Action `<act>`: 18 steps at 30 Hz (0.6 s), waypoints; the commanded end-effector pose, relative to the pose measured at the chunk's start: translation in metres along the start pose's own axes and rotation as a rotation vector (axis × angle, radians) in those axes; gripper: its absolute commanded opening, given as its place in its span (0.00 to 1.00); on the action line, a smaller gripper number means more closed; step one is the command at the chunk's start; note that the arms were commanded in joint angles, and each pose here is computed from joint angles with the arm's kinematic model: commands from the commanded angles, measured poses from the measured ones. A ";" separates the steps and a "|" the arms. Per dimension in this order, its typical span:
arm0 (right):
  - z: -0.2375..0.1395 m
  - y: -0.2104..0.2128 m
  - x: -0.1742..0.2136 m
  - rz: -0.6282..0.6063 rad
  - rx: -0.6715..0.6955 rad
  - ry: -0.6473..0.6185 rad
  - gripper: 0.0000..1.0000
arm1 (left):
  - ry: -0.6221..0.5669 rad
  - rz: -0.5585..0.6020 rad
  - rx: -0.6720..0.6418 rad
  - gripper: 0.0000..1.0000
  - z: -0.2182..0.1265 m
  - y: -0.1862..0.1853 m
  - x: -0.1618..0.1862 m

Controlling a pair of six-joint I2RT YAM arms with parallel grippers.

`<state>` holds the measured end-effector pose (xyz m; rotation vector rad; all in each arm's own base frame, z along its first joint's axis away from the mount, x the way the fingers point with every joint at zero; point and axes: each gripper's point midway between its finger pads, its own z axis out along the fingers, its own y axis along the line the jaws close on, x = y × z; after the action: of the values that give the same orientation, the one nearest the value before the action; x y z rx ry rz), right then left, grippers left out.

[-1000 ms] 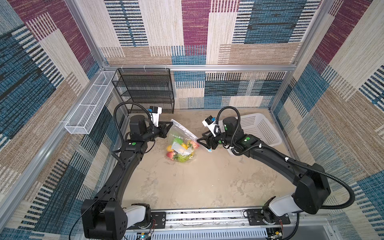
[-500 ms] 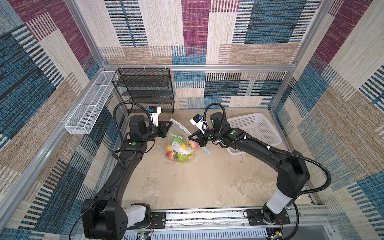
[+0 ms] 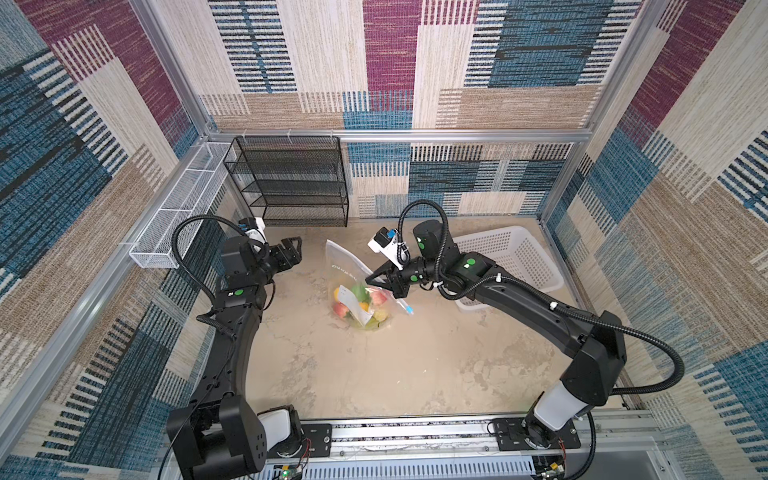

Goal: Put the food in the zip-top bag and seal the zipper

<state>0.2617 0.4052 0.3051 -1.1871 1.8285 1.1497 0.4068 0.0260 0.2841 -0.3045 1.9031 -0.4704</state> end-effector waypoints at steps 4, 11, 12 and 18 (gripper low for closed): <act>-0.017 0.052 -0.009 -0.034 -0.193 -0.029 0.00 | -0.051 -0.044 -0.057 0.84 -0.003 0.020 -0.011; -0.016 0.038 0.007 -0.038 -0.115 -0.035 0.00 | -0.038 -0.076 -0.017 0.84 0.002 0.016 -0.008; -0.011 0.025 0.012 -0.031 -0.063 -0.023 0.00 | -0.035 -0.079 -0.008 0.84 0.003 0.014 -0.007; 0.019 -0.073 0.024 0.033 0.256 0.024 0.00 | -0.034 -0.092 0.030 0.83 0.004 0.008 -0.009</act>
<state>0.2776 0.3997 0.2608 -1.1471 1.9388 1.0698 0.4110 0.0406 0.2753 -0.4052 1.8911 -0.5117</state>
